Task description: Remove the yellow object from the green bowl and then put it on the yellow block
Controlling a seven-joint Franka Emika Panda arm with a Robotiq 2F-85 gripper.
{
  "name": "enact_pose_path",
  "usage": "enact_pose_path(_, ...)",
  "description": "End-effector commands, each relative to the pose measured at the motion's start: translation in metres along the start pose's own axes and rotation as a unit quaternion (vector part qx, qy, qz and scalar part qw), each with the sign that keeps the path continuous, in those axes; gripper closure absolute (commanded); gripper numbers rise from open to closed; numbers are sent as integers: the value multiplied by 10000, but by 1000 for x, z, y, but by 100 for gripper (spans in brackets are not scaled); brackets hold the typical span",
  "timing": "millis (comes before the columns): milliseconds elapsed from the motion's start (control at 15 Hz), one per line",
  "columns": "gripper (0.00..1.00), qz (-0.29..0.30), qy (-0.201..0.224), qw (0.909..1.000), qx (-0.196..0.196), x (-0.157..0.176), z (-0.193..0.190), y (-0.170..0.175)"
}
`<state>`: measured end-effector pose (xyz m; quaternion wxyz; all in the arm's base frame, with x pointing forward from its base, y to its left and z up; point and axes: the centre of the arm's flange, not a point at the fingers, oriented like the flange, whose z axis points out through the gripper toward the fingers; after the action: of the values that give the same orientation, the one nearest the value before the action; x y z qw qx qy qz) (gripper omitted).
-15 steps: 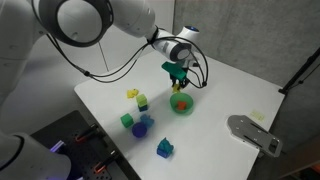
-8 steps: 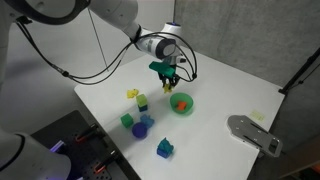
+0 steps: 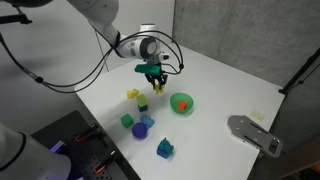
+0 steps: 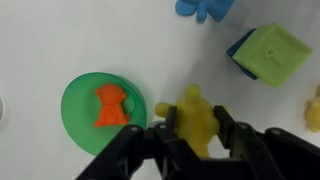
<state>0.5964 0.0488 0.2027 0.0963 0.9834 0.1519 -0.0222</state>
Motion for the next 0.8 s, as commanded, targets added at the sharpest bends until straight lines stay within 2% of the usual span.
enact_pose_path(0, 84, -189, 115, 9992, -341, -27, -12, -21)
enact_pose_path(733, 84, -756, 16, 9953, -604, -67, -20, -69)
